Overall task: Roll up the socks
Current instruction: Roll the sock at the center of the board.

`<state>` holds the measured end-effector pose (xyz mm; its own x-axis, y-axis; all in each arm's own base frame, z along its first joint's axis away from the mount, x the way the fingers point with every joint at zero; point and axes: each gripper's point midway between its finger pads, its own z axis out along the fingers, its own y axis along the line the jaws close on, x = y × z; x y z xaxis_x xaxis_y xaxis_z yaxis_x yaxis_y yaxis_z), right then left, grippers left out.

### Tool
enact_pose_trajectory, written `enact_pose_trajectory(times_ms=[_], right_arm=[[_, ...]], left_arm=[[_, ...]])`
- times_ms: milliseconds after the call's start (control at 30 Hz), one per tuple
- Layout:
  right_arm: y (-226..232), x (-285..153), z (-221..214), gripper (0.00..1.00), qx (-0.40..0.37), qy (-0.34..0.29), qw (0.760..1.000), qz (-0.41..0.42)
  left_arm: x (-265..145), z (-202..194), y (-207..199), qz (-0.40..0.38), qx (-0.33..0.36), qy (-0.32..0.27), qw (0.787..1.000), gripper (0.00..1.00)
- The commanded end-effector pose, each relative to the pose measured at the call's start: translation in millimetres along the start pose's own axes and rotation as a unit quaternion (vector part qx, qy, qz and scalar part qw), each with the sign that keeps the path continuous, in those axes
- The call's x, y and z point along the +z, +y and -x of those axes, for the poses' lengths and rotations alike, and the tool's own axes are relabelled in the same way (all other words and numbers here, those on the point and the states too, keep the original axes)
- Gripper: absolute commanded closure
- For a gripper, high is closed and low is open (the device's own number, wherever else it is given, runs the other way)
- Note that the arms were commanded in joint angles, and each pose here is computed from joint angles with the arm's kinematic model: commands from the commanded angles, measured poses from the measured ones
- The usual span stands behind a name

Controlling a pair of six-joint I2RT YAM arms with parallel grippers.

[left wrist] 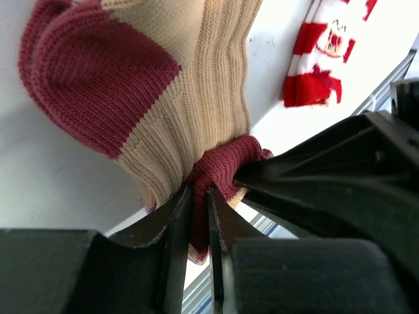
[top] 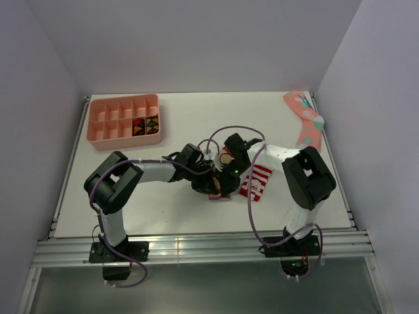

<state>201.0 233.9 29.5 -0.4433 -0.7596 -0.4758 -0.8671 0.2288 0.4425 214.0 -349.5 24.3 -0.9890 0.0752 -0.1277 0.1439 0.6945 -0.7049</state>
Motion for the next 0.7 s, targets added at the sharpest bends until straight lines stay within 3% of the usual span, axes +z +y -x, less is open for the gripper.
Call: enact_pose_trajectory(times_ms=[0, 167, 667], right_arm=[[-3.2, -6.1, -8.9, 0.81, 0.066, 0.02, 0.997, 0.03], [-7.3, -11.1, -3.9, 0.81, 0.115, 0.022, 0.991, 0.072], [-32.0, -9.6, -1.6, 0.82, 0.182, 0.038, 0.981, 0.062]], left_arm=[[12.9, -6.9, 30.4, 0.066, 0.022, -0.025, 0.997, 0.77], [13.5, -4.2, 25.2, 0.064, 0.048, -0.047, 0.996, 0.69], [26.0, -16.0, 24.7, 0.052, 0.085, -0.062, 0.993, 0.67]])
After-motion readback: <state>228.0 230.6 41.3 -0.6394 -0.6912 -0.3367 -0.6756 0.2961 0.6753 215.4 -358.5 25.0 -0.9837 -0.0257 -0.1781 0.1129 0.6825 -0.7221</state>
